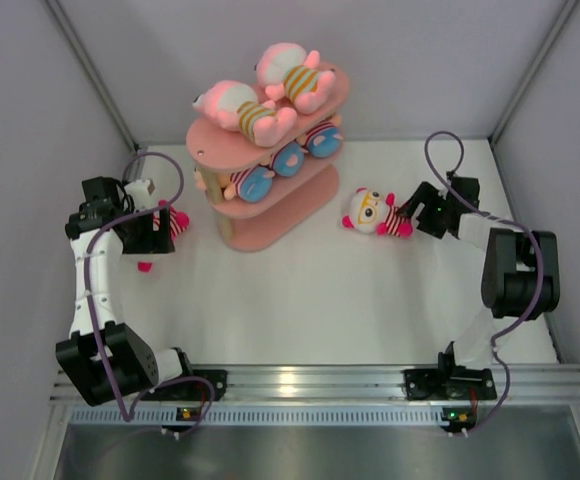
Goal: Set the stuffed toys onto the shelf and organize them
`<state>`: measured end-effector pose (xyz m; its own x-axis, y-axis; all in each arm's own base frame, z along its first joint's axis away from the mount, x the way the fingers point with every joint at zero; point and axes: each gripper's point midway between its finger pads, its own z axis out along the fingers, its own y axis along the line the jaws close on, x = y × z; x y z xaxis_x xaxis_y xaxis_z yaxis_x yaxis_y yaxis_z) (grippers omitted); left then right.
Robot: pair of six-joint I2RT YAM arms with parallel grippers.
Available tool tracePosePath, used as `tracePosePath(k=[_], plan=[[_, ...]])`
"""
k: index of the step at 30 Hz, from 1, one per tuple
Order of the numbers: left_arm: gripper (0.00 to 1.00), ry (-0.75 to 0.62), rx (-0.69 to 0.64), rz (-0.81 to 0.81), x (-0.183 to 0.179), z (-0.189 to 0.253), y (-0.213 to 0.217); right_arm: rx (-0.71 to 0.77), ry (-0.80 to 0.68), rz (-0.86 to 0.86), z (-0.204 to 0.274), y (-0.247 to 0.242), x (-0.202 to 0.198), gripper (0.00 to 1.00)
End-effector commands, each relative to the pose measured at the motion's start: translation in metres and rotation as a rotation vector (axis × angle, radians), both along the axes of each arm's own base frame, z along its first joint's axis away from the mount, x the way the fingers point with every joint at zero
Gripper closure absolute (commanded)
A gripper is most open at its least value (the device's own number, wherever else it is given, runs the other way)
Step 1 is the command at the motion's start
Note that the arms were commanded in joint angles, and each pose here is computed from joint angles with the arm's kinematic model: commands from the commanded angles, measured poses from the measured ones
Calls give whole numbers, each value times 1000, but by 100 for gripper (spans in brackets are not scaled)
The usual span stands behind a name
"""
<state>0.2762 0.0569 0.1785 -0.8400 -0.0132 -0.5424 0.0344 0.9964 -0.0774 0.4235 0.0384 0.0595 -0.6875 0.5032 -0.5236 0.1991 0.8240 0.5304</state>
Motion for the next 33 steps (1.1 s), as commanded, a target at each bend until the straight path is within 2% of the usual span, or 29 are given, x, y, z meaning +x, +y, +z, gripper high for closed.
tracePosePath(k=[1,2,3,5,6,8,9,13,16,21,25,29,33], plan=[[14,-46,32,-5,6,5,5,131,-126,15,17,14,28,20],[14,-46,37,-2,6,6,7,161,-121,13,14,20,27,26],[14,-45,42,-1,7,5,8,174,-122,11,13,23,26,43],[14,-44,51,-1,7,6,9,197,-126,2,11,28,24,61],[14,-45,60,1,7,6,11,210,-125,-2,11,30,18,82],[14,-46,62,1,7,6,11,258,-161,-24,23,34,18,100],[14,-45,62,0,7,6,11,277,-156,-33,22,36,11,100],[14,-47,57,0,9,5,11,363,-236,-76,68,56,3,100],[14,-47,58,2,11,5,12,401,-283,-87,100,97,-4,100],[14,-46,63,0,10,4,13,442,-332,-208,128,124,13,100],[14,-44,68,3,11,2,14,474,-280,-212,126,162,30,100],[15,-41,74,1,11,2,15,462,-254,-303,114,172,50,100],[15,-42,75,-1,14,1,16,517,-201,-375,95,183,58,100]])
